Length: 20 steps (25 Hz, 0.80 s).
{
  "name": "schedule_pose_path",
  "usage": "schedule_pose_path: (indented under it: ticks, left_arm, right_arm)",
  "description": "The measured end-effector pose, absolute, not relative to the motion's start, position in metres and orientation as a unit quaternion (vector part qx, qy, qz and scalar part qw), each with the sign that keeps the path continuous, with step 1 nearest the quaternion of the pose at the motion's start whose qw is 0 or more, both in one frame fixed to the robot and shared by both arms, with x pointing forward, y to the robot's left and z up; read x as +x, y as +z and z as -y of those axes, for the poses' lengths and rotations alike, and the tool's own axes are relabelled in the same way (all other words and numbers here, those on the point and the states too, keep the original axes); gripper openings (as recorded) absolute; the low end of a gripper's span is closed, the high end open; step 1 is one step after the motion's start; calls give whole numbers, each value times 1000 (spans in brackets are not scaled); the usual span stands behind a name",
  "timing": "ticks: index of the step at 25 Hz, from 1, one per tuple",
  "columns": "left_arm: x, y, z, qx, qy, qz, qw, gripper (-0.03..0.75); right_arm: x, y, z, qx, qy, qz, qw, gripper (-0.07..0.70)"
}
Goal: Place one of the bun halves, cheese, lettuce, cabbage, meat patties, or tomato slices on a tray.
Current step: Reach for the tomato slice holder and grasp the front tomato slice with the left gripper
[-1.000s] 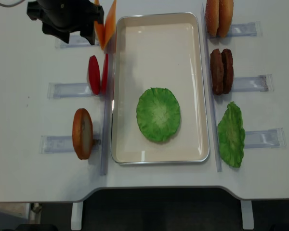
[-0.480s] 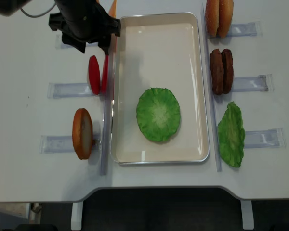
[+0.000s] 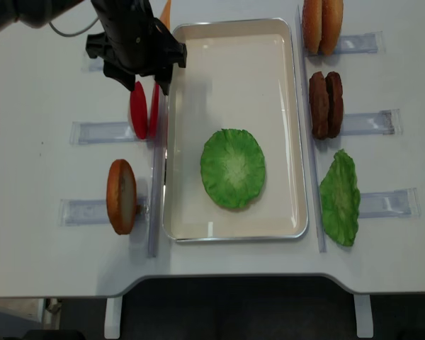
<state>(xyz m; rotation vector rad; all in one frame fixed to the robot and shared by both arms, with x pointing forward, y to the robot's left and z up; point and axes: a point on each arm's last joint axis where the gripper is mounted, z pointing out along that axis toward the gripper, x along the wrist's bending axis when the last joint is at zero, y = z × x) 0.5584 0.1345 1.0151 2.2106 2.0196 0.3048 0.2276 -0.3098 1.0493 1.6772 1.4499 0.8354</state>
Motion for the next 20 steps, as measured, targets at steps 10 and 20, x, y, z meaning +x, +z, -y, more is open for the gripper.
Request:
schedule_pose_path:
  ticks: [10, 20]
  left_arm:
    - [564, 996, -129, 734, 88, -671, 54, 516]
    - [570, 979, -126, 737, 87, -668, 43, 492]
  right_arm:
    - [228, 1049, 310, 656, 327, -567, 377, 489]
    - [228, 1049, 310, 656, 327, -567, 377, 489]
